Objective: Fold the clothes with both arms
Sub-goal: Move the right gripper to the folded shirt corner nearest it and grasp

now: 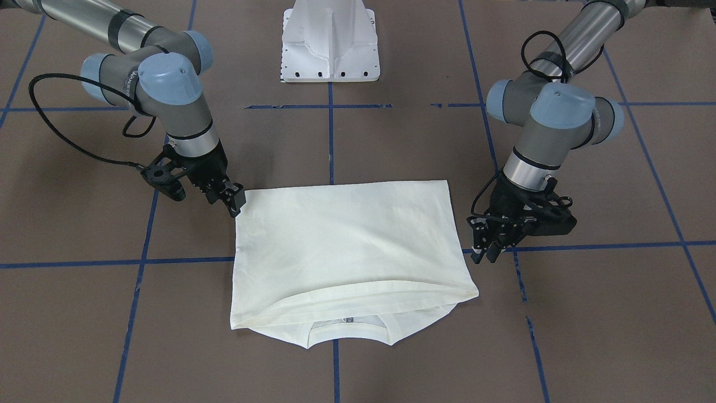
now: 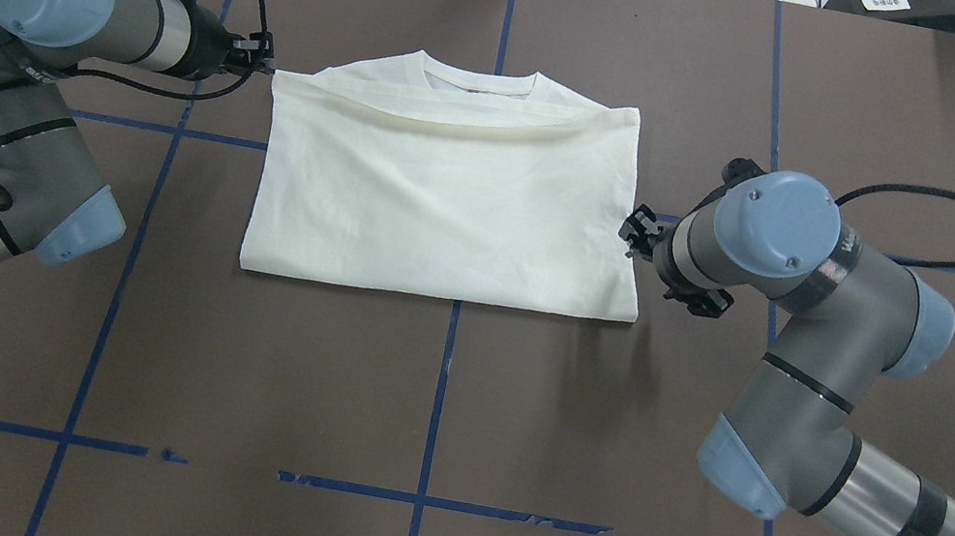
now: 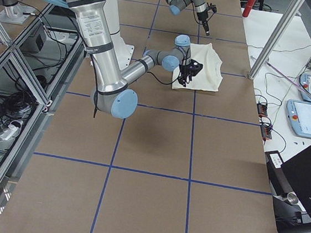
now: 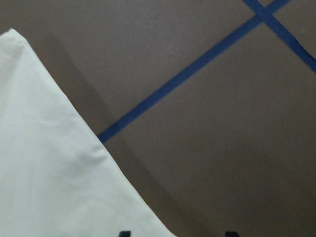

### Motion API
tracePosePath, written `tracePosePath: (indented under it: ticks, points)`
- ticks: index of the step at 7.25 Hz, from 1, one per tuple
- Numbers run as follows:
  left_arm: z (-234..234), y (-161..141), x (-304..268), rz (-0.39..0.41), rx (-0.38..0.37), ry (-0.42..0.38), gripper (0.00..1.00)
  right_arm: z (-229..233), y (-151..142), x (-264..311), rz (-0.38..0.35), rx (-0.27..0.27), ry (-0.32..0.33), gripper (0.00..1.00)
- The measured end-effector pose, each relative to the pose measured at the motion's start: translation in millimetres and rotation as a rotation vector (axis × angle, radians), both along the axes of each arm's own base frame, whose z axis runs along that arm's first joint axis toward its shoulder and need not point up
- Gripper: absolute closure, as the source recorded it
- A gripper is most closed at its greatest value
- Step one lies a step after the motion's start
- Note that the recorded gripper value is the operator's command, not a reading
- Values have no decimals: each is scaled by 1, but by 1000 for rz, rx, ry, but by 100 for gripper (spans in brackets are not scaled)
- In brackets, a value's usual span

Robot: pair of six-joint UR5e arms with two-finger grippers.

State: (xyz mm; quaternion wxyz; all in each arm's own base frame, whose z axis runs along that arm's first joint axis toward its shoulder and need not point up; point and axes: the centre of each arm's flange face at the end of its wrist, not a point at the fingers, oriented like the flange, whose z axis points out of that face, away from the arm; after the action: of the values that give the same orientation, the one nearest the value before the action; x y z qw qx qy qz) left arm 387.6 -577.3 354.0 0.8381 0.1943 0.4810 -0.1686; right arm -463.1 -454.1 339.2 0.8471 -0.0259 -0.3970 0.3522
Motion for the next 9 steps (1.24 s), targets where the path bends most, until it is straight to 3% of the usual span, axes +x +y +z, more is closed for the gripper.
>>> tracePosePath:
  ticks: [2, 5, 6, 7, 8, 9]
  points:
    - [1, 1, 2, 3, 0, -2, 58, 4, 26, -18, 39, -66, -17, 29]
    - [3, 1, 3, 1, 1, -9, 58, 8, 32, -31, 66, -68, -2, 30]
    - [4, 1, 3, 0, 0, -11, 58, 14, 32, -34, 72, -65, 14, 40]
    - [5, 1, 3, 0, -2, -13, 58, 18, 33, -38, 74, -63, 24, 88]
    - [7, 1, 2, 0, -3, -15, 58, 18, 33, -39, 75, -62, 27, 100]
    - [8, 0, 2, 0, -2, -17, 58, 17, 33, -39, 76, -60, 25, 100]
